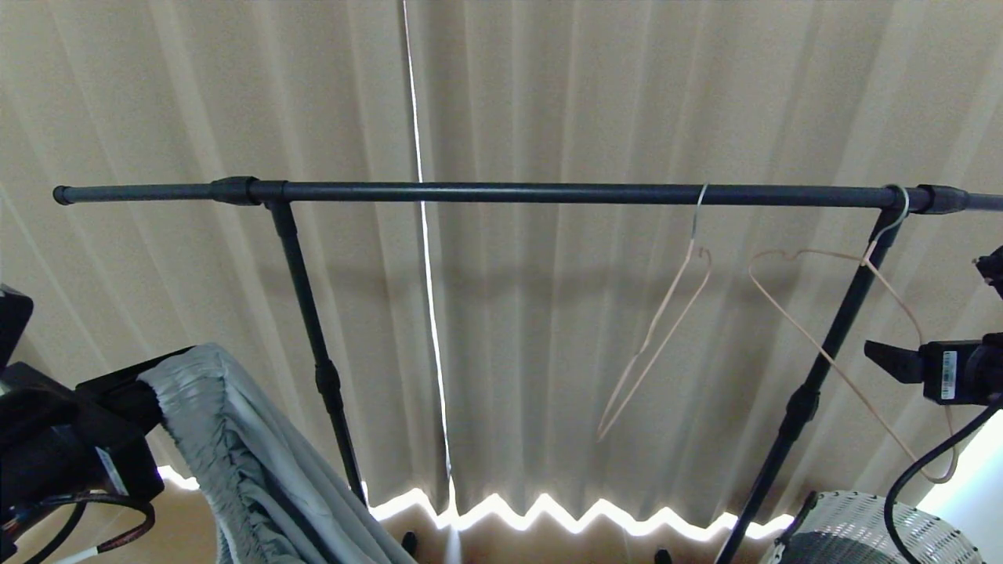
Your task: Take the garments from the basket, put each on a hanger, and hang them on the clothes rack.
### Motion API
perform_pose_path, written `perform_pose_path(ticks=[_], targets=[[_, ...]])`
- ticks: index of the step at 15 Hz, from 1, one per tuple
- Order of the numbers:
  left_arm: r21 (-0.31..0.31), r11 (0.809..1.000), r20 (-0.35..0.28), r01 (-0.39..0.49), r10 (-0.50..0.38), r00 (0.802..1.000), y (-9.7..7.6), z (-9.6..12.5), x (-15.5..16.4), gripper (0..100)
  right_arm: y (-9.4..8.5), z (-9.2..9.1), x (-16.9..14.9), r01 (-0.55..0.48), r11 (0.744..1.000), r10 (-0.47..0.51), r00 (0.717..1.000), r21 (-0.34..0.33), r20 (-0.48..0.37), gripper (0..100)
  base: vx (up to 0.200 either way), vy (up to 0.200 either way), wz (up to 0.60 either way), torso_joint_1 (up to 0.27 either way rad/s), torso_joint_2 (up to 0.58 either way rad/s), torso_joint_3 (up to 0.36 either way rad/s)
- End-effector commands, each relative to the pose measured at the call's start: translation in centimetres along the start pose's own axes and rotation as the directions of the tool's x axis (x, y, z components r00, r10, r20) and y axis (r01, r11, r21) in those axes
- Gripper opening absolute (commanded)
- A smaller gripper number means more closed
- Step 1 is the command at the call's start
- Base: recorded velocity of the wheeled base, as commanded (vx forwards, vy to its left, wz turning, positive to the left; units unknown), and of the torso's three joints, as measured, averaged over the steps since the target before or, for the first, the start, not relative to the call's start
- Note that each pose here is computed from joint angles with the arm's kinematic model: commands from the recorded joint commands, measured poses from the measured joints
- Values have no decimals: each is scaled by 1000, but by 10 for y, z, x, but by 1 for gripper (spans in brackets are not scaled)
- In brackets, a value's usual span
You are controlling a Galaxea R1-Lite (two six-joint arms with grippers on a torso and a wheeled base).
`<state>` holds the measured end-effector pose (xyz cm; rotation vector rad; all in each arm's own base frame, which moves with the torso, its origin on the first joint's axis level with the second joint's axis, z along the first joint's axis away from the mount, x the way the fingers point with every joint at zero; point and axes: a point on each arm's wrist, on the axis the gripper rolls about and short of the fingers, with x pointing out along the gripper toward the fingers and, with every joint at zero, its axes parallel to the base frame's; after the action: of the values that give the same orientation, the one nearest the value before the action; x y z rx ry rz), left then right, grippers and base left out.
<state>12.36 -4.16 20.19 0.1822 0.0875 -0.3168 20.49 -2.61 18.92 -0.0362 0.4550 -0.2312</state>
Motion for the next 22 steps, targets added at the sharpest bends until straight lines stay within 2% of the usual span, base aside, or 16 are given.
perform_pose_path(ticks=[1, 3, 6, 8, 15, 16, 22], targets=[[0, 1000, 1, 0, 0, 1000, 0, 0, 0, 0, 2, 2, 17, 4, 1000, -4, 999, -6, -50, 100, 0, 0, 0, 0, 0, 0], [0, 1000, 1, 0, 0, 1000, 0, 0, 0, 0, 2, 8, 20, 2, 1000, -2, 996, 1, -94, 100, 0, 0, 0, 0, 0, 0], [0, 1000, -1, 0, 0, 1000, 0, 0, 0, 0, 4, 27, 23, -4, 999, 8, 995, 34, -99, 100, 0, 0, 0, 0, 0, 0], [0, 1000, 1, 0, 0, 1000, 0, 0, 0, 0, 6, 26, 33, -2, 999, 7, 990, 33, -138, 100, 0, 0, 0, 0, 0, 0], [0, 1000, 1, 0, 0, 1000, 0, 0, -1, 0, 7, 25, 43, -2, 999, 7, 987, 33, -158, 100, 0, 0, 0, 0, 0, 0], [0, 1000, 1, 0, 0, 1000, 0, 0, -1, 0, 7, 25, 43, -2, 999, 7, 987, 33, -158, 0, 0, 0, 0, 0, 0, 0], [0, 1000, 1, 0, 0, 1000, 0, 0, -1, 0, 11, 25, 41, -15, 1000, 19, 988, 27, -155, 0, 0, 0, 0, 0, 0, 0]])
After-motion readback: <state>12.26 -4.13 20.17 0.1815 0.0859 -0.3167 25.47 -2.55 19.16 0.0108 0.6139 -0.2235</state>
